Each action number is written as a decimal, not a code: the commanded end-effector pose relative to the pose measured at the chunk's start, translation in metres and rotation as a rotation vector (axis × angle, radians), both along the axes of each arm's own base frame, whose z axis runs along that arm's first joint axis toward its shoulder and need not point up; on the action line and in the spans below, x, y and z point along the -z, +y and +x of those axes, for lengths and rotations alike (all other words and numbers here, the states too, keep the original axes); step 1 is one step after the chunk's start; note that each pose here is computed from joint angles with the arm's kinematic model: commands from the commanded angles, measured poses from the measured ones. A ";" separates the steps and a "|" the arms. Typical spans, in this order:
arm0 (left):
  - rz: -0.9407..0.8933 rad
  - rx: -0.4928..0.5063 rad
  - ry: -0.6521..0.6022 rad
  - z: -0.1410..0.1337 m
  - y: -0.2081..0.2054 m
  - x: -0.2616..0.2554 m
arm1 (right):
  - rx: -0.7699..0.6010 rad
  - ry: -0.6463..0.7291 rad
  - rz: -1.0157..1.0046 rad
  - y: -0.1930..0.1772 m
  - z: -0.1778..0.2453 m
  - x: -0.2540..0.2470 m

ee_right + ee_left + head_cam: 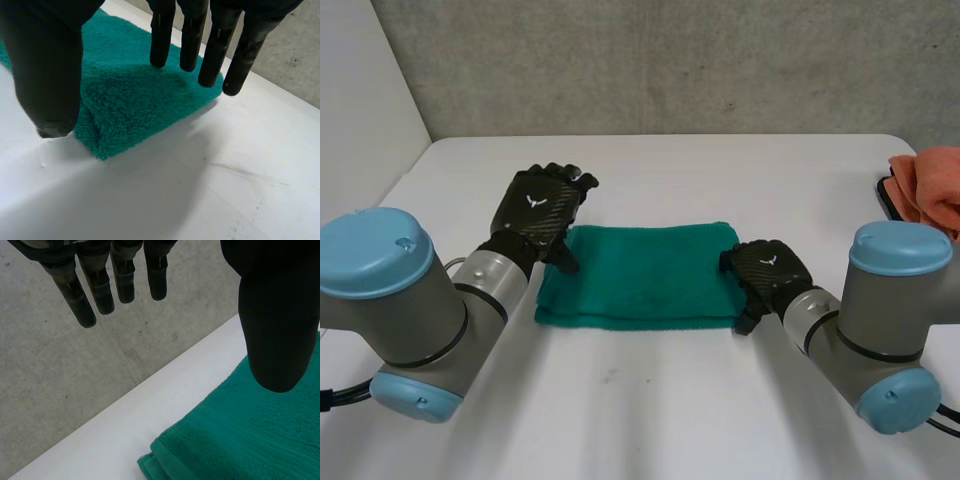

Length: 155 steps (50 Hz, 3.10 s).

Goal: Fold the laundry.

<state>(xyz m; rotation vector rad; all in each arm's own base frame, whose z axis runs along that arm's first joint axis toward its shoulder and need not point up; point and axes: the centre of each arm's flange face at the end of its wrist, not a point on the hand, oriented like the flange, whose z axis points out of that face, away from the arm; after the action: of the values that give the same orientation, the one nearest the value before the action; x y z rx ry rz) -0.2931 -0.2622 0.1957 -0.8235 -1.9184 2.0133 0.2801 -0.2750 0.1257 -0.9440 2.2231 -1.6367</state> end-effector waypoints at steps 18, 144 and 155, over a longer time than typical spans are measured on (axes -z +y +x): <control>-0.003 0.001 0.001 0.001 0.003 -0.002 | 0.103 0.069 -0.003 -0.017 -0.045 -0.004; 0.174 0.409 0.043 -0.033 0.074 -0.104 | -0.181 0.077 -0.195 0.073 0.029 0.022; 0.180 0.405 0.046 -0.032 0.073 -0.103 | -0.183 0.089 -0.210 0.066 0.033 0.026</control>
<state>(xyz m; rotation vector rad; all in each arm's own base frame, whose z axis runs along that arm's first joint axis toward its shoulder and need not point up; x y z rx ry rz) -0.3256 -0.1884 0.2987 -1.0166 -1.7056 1.5863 0.3113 -0.2054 0.1015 -1.2495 1.9800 -1.7910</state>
